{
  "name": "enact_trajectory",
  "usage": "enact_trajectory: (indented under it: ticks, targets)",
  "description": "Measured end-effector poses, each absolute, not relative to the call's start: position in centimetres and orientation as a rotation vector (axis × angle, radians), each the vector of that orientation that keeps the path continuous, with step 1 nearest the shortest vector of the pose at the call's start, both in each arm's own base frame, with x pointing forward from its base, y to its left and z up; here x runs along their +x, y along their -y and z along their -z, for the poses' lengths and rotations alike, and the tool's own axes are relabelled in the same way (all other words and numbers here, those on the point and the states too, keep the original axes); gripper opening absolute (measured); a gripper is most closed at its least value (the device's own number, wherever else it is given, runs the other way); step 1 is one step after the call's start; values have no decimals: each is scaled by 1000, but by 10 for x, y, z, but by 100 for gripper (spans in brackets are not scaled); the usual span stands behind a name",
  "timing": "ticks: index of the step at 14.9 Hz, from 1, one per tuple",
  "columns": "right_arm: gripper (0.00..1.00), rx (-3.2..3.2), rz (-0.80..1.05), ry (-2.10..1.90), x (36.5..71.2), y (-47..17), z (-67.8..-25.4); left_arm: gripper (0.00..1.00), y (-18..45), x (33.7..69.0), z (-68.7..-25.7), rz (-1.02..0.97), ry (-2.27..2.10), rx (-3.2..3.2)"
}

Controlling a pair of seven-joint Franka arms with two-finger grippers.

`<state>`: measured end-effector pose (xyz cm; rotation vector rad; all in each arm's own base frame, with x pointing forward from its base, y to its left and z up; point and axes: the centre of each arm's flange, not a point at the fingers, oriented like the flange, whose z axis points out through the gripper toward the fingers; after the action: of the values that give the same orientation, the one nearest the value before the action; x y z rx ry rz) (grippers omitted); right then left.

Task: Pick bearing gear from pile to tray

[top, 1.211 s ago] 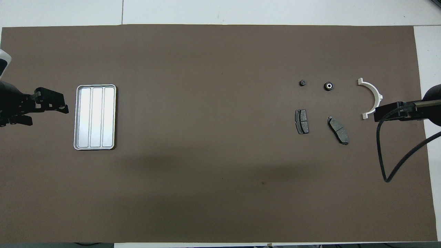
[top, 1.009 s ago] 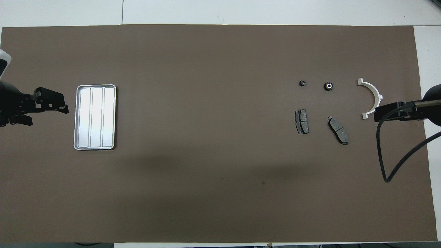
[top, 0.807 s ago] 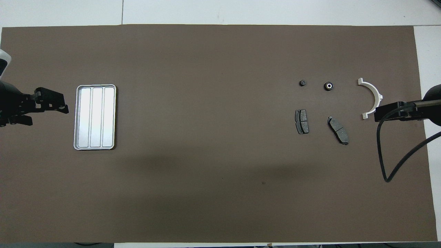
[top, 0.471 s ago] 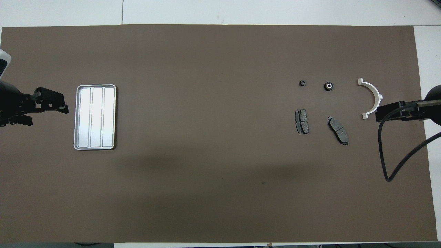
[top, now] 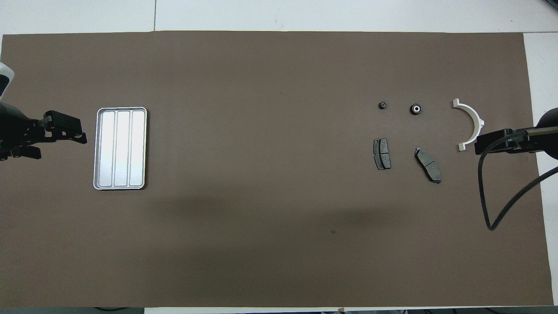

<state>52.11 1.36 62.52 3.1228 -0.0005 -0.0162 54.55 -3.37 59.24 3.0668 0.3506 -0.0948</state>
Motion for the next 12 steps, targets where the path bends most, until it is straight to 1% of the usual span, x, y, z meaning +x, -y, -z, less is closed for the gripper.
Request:
enact_trajectory:
  ticks: [2,5,7,12]
  targets:
    - [100,3122,17,-12,524,-18,-613,100,34,545,-592,95,-351,3067]
    - [100,3121,36,-43,540,-36,-573,100,34,545,-592,95,-351,3067]
    - [100,3118,72,-10,557,-46,-536,100,34,545,-592,95,-351,3067]
    - [100,3107,113,125,608,-78,-425,100,34,545,-592,95,-351,3067]
